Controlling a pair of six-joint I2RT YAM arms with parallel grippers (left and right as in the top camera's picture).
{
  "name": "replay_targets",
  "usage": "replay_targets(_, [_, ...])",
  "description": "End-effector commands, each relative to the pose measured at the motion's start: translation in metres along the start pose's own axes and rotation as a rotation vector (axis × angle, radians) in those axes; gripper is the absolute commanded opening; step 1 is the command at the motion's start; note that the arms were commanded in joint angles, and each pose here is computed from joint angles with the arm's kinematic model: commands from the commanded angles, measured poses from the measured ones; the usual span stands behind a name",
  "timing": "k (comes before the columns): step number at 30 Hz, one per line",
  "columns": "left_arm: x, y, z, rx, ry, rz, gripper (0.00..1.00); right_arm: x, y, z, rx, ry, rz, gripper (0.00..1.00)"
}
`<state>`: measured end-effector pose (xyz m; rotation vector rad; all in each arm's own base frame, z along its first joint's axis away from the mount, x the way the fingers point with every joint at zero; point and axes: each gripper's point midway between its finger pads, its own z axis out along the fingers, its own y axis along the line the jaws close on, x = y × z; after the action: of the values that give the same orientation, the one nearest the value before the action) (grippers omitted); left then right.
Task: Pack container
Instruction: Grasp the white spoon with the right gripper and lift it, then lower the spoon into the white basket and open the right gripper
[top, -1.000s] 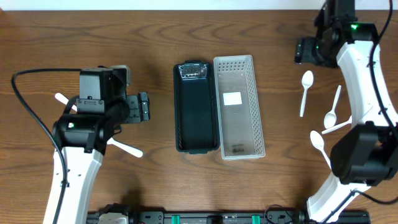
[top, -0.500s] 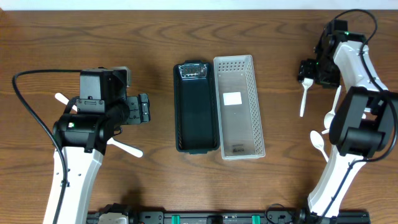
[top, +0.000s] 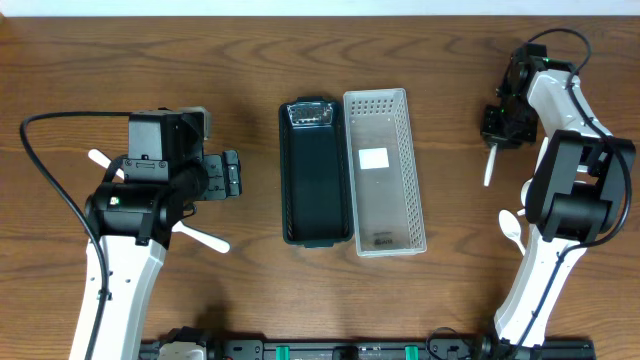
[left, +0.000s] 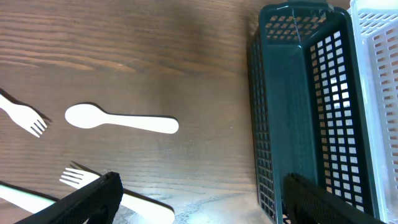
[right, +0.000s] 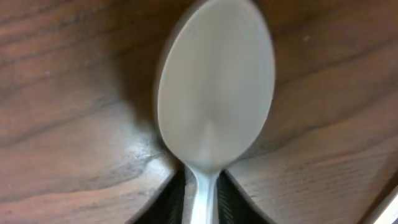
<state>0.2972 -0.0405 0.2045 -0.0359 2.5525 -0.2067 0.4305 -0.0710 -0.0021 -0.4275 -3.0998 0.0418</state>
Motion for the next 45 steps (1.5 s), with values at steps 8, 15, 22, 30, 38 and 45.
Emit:
replay_targets(8, [-0.007, -0.002, -0.005, 0.001, -0.021, 0.011, 0.86, 0.005, 0.015, -0.007, -0.017, 0.01, -0.025, 0.01])
replay_targets(15, [-0.007, -0.002, -0.005, 0.001, -0.021, 0.011, 0.86, -0.022, 0.065, -0.138, -0.093, -0.279, -0.116, 0.01])
replay_targets(22, [-0.008, -0.002, -0.005, 0.001, -0.024, 0.011, 0.86, 0.023, 0.163, -0.218, -0.23, -0.404, -0.253, 0.01])
replay_targets(30, [-0.008, -0.002, -0.005, 0.001, -0.023, 0.012, 0.86, 0.093, 0.229, -0.149, -0.189, -0.19, -0.349, 0.01])
replay_targets(38, [-0.007, -0.002, -0.005, 0.001, -0.019, 0.011, 0.86, 0.126, 0.239, -0.074, -0.12, -0.06, -0.387, 0.1])
replay_targets(45, [-0.006, -0.002, -0.005, 0.0, -0.018, 0.012, 0.86, 0.1, 0.246, -0.117, -0.162, -0.164, -0.457, 0.34])
